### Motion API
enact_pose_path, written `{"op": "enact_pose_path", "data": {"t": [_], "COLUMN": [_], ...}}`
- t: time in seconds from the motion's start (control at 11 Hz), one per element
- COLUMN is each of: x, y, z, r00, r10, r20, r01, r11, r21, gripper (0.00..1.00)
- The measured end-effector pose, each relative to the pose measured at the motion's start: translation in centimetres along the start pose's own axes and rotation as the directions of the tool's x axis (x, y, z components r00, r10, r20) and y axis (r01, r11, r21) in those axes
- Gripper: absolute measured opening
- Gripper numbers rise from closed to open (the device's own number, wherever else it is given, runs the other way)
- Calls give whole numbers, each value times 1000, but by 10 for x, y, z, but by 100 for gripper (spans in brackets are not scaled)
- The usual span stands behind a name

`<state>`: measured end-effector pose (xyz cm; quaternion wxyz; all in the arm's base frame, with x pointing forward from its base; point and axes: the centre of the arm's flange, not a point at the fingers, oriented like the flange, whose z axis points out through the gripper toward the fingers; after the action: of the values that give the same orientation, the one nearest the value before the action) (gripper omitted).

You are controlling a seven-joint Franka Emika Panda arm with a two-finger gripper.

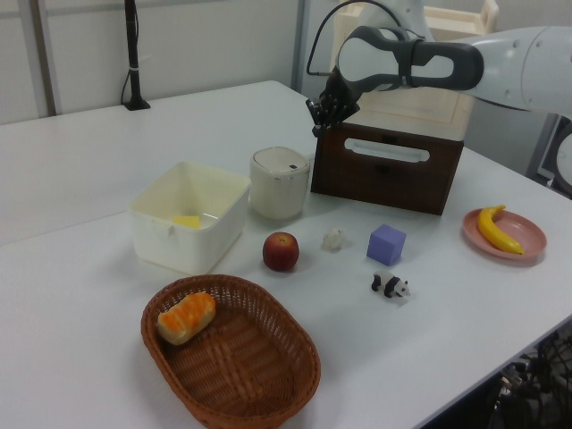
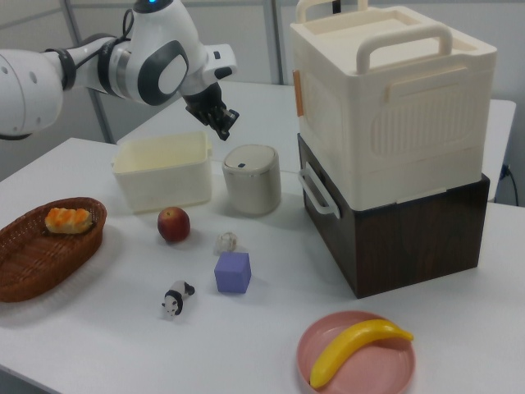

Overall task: Open the trash can
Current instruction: 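Move the gripper down toward the lid of the small trash can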

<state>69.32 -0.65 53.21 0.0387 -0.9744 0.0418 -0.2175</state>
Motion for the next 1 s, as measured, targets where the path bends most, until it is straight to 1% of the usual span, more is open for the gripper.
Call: {"op": "enact_pose_path", "data": {"t": [0.27,0.82,1.0], "x": [5,11,12], "y": [1,3,-1], "z": [18,37,49], "r00": [1000,1000,1000], "r10": [2,2,-4], "r20": [-7,-6,-25], "r01": [-2,-2,4], "r11": [1000,1000,1000], "r21": [1,-1,3], "gripper": [1,1,1]}}
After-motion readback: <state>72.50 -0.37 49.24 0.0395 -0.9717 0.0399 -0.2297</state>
